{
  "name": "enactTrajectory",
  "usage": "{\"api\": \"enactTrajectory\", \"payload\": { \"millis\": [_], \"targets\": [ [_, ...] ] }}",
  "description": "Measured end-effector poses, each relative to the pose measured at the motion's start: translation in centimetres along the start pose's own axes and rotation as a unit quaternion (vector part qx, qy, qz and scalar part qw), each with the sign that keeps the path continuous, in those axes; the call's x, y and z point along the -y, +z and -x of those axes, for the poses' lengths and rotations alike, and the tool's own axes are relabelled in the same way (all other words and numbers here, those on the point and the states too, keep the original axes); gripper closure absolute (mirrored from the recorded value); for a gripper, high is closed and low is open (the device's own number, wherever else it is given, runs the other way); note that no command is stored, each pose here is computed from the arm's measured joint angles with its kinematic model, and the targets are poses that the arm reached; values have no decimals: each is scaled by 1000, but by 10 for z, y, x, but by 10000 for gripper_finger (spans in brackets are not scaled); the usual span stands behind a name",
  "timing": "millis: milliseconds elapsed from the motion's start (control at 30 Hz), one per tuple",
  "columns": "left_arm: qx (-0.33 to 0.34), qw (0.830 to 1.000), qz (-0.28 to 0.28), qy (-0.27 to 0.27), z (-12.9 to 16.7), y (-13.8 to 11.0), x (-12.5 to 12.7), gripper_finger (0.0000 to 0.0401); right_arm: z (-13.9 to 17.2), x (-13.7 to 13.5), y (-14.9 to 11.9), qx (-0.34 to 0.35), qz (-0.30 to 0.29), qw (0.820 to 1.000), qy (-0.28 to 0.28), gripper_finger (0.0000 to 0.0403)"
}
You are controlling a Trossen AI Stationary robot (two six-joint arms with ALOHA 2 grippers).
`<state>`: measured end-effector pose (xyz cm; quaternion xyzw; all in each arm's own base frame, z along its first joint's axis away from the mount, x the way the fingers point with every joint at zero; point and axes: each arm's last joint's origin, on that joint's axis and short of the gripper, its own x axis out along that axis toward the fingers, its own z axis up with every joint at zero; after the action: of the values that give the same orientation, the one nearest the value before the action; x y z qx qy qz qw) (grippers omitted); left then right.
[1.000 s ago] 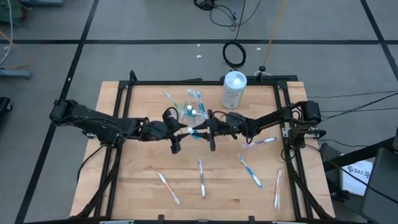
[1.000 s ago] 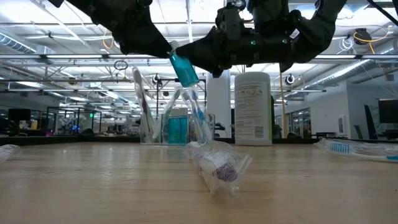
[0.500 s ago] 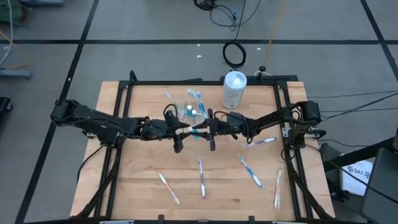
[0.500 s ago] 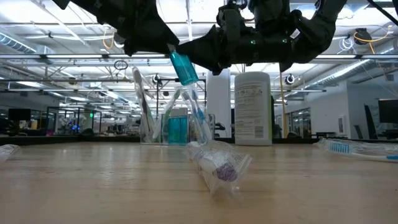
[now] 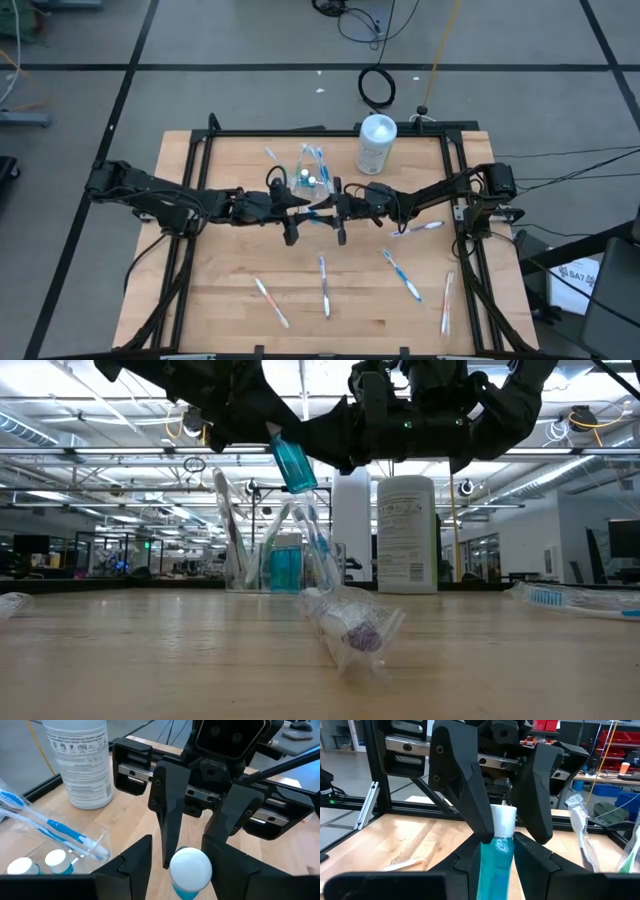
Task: Pick & Place toothbrushing station
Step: Put the mouthwash bottle in the middle compartment of the transparent organizer
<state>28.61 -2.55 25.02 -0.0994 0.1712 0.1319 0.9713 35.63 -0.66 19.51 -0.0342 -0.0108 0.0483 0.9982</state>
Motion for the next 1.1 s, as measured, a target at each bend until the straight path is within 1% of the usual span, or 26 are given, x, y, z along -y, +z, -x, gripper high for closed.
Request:
{"api": "enactTrajectory", "payload": {
  "millis": [433,533,733,1100],
  "targets": [
    [-8,1000,7,2,0,-2,0,224,0,0,0,0,1,1000,-3,307],
    [-12,1000,6,4,7,1,-2,224,0,1,0,-1,1,1000,-24,307],
    [-9,1000,12,15,21,7,-6,224,0,2,2,6,4,1000,-26,307],
    [4,999,25,21,12,5,-3,224,0,2,3,11,4,1000,-26,307]
  ]
}}
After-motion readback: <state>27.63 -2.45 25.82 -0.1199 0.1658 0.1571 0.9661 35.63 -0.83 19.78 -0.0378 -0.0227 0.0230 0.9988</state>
